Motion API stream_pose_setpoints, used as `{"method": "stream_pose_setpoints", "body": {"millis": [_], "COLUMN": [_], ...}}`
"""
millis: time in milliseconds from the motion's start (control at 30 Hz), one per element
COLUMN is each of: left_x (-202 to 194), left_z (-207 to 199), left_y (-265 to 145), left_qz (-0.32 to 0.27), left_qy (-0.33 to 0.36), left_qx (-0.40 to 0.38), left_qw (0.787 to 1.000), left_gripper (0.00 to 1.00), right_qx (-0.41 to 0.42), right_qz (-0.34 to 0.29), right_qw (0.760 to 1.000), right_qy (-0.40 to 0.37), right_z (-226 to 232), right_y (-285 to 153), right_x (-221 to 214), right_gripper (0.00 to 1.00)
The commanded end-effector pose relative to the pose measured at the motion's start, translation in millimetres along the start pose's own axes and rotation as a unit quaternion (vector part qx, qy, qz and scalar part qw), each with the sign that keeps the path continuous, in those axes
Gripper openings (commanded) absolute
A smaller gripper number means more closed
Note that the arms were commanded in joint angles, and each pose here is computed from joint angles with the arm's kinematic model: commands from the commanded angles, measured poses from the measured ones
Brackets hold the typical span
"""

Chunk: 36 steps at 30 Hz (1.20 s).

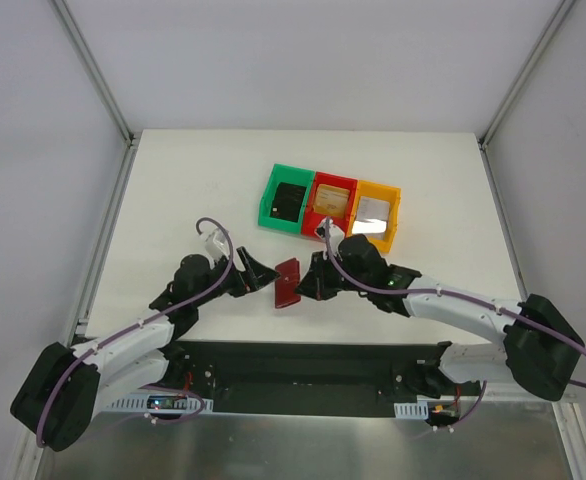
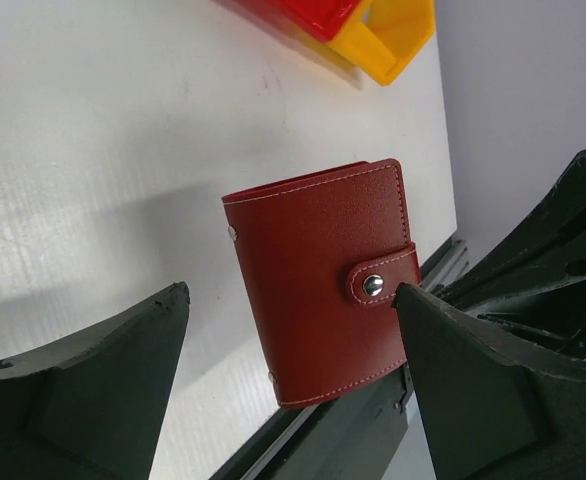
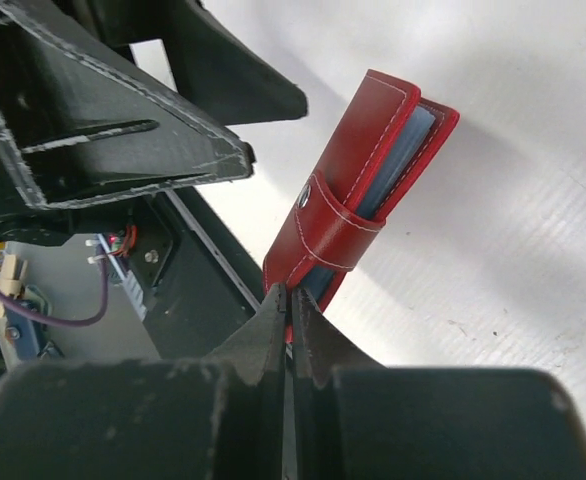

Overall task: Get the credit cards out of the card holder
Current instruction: Pick up the card holder from the center of the board.

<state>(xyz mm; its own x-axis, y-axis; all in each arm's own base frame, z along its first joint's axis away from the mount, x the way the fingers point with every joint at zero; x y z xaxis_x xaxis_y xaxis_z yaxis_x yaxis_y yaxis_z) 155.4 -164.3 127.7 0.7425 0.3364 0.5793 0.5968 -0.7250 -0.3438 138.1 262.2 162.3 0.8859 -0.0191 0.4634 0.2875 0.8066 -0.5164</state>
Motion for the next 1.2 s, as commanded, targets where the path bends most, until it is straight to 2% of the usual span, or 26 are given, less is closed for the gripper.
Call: {"method": "stream_pose_setpoints", "body": {"millis": [0, 400, 733, 833, 1000, 1167], "left_x": [9.2, 21.1, 25.4, 24.5, 21.4, 19.2], "left_z": [-18.3, -40.8, -50.3, -49.8, -44.3, -40.8], "left_y": [-3.7, -14.2, -19.7, -20.7, -18.8, -17.4], "left_qz": [-0.027, -0.068, -0.079, -0.081, -0.078, -0.079], "left_qy": [0.019, 0.033, 0.037, 0.038, 0.035, 0.029], "left_qx": [-0.067, -0.15, -0.183, -0.183, -0.173, -0.17], "left_qw": [0.997, 0.986, 0.979, 0.979, 0.981, 0.982], "left_gripper": [0.83, 0.8, 0.68, 0.7, 0.82, 0.84], "right_qx": [0.075, 0.113, 0.111, 0.114, 0.129, 0.141], "right_qz": [-0.021, -0.027, -0.031, -0.032, -0.035, -0.041], "right_qw": [0.997, 0.992, 0.993, 0.992, 0.99, 0.988], "right_qy": [-0.026, -0.039, -0.04, -0.041, -0.042, -0.042], "right_z": [36.1, 49.9, 48.6, 50.0, 57.3, 63.5], "right_y": [-16.1, -33.8, -34.9, -36.1, -41.6, -47.9], "right_x": [20.0, 21.2, 22.2, 23.2, 25.6, 27.8], "right_gripper": [0.0, 0.0, 0.0, 0.0, 0.0, 0.0]}}
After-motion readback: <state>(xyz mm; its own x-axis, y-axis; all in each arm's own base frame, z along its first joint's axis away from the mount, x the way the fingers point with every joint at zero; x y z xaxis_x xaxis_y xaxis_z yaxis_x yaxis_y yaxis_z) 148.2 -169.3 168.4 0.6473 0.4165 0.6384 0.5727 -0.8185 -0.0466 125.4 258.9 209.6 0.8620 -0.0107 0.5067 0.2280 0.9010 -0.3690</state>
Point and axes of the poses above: each gripper's point midway between its finger pads, its own y axis out along the fingers, its own z axis along the line the jaws close on, x = y × z, the point moved 8 cm from there along -y, back along the fingers, and after that the axes turned 10 degrees about y, right-handed, at the moved point
